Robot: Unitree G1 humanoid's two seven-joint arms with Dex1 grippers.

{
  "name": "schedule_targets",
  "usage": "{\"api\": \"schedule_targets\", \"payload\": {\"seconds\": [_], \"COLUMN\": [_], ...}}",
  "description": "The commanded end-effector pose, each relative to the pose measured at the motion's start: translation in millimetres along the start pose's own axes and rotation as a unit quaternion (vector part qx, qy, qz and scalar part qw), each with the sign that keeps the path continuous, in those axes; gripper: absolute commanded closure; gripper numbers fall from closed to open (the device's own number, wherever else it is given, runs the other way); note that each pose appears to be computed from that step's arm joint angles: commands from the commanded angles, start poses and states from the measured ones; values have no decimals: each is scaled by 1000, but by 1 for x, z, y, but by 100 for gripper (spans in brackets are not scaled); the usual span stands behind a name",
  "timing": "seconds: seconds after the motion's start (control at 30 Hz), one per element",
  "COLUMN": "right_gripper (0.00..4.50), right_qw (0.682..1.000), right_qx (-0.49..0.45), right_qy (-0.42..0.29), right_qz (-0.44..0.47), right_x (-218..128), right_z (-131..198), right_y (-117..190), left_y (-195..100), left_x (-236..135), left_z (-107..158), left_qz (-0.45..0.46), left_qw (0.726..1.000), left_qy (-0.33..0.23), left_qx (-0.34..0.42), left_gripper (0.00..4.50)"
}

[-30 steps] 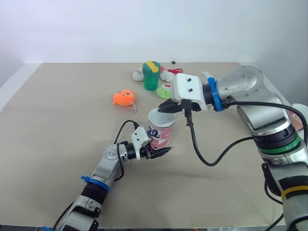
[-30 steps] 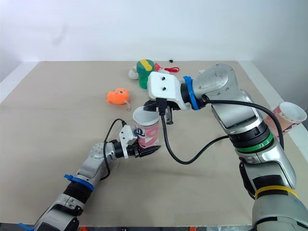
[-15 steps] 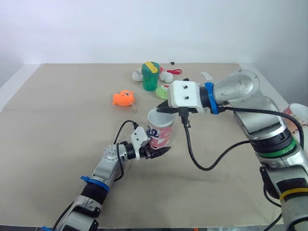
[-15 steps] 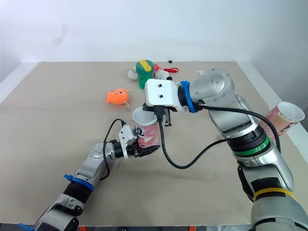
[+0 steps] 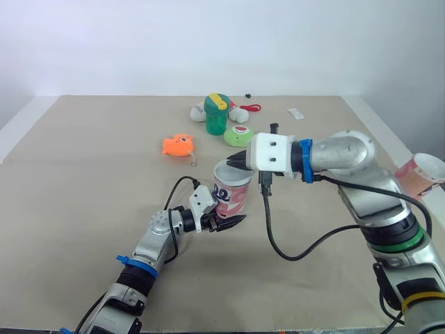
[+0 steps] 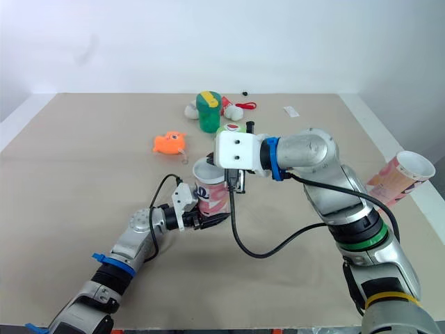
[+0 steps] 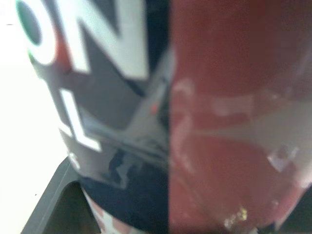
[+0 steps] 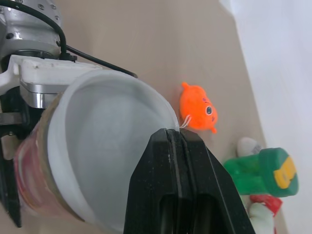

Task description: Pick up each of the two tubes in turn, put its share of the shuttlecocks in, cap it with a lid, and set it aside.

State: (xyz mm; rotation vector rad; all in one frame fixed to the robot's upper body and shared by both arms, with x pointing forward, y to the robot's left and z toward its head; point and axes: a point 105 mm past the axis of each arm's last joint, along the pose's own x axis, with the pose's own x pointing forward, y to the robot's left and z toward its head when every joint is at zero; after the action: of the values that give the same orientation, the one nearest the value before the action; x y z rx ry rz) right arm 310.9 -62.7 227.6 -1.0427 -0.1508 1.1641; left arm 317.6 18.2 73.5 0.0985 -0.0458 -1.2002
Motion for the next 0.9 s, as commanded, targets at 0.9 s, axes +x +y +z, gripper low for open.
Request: {"api": "schedule_targets", "payload": {"seconds": [0.9], "right_gripper": [447], "right_qw": [999], "right_qx": [29], "right_qy": [0], "right_qz": [32], "right_x": [36], "right_z": [-13], "right_y": [32], "left_y": [-9], "left_x": [-2], "left_z": [-28], "left_qz": [-5], "left_qw": [998], "left_qy": [45], "left_qx": [-39], "left_gripper": [126]}}
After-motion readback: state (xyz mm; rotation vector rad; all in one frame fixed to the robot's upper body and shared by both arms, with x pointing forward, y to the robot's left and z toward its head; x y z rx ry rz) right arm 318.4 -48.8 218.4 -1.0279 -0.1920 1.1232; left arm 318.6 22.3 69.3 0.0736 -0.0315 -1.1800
